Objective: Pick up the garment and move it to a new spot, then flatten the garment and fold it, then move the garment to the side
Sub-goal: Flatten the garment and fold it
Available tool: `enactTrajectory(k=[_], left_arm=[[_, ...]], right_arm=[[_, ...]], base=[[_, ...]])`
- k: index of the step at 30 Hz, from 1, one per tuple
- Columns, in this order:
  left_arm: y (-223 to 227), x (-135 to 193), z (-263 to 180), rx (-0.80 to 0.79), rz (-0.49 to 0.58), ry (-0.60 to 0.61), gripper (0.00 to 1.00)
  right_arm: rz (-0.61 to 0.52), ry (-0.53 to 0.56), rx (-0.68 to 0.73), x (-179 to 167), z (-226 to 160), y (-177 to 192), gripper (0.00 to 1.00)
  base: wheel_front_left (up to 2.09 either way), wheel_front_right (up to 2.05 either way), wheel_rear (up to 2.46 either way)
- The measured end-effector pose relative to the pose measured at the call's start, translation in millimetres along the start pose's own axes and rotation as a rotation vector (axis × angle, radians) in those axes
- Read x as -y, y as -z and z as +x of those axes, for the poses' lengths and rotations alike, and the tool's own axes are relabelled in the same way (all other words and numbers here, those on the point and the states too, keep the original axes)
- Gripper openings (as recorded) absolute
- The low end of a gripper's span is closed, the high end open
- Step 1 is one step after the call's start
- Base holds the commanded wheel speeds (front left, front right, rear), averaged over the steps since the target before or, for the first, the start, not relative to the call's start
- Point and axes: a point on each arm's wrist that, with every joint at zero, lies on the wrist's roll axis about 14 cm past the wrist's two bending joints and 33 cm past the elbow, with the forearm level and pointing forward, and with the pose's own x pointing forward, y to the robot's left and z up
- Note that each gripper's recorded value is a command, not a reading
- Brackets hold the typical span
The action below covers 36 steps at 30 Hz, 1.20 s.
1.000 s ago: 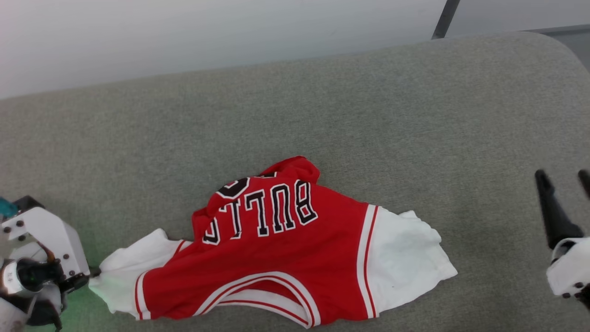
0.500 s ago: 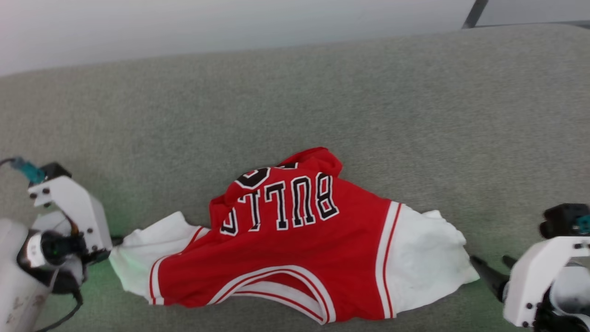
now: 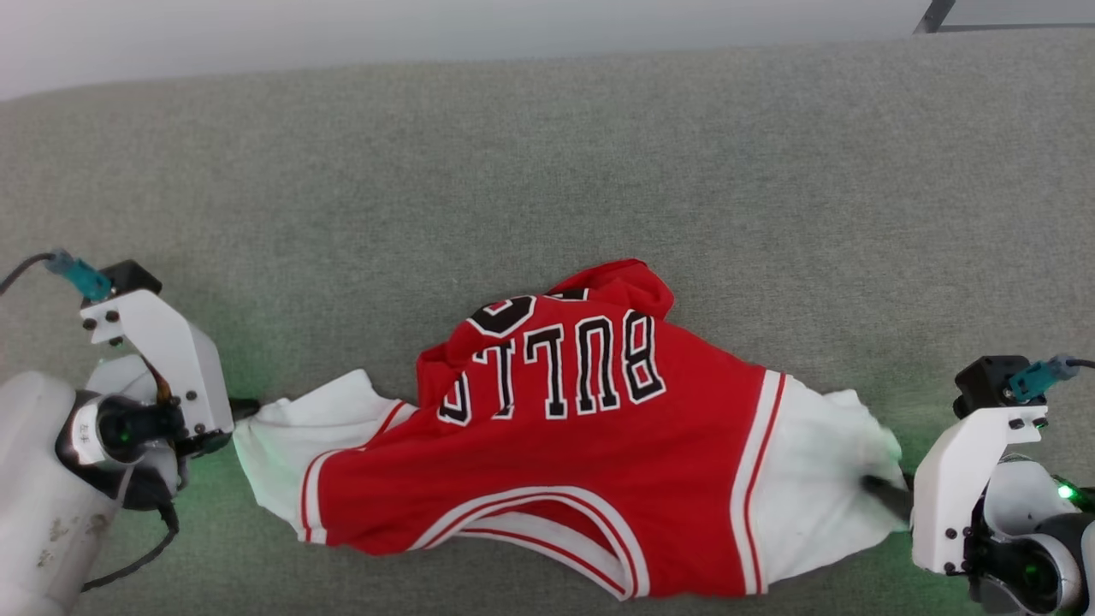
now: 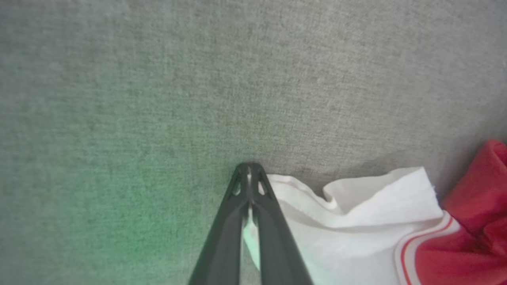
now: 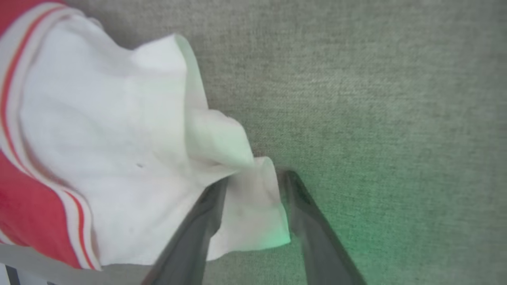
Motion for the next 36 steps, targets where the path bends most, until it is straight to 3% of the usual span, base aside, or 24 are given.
enactTrajectory(k=[6,10,24,36], left_arm=[[-2.1,1.5,-7.6,0.003,0.017,-0.006,0.0],[-9.3,10.2,-19.7,0.012,0.054,-0.003,0.0],[-91.2,68.2,-118.0,0.276,0.224,0.036,0.0],[-183.7,110.5,-232.1,0.701,0.305,0.049,0.0]], right_arm=[[0.005,-0.017,-0.014,-0.9,-4.9,-6.7,0.0],[0.014,-0.063,0.027,-10.5,-17.8,-30.5,0.0],[-0.061,-0.143,0.528,-57.0,-129.0,-195.5,0.0],[-0.168,-0.15,1.006,-104.1,-234.2,-309.3,0.0]], base=[[0.0,0.0,0.0],[0.0,0.0,0.0],[0.0,0.0,0.0],[0.0,0.0,0.0]])
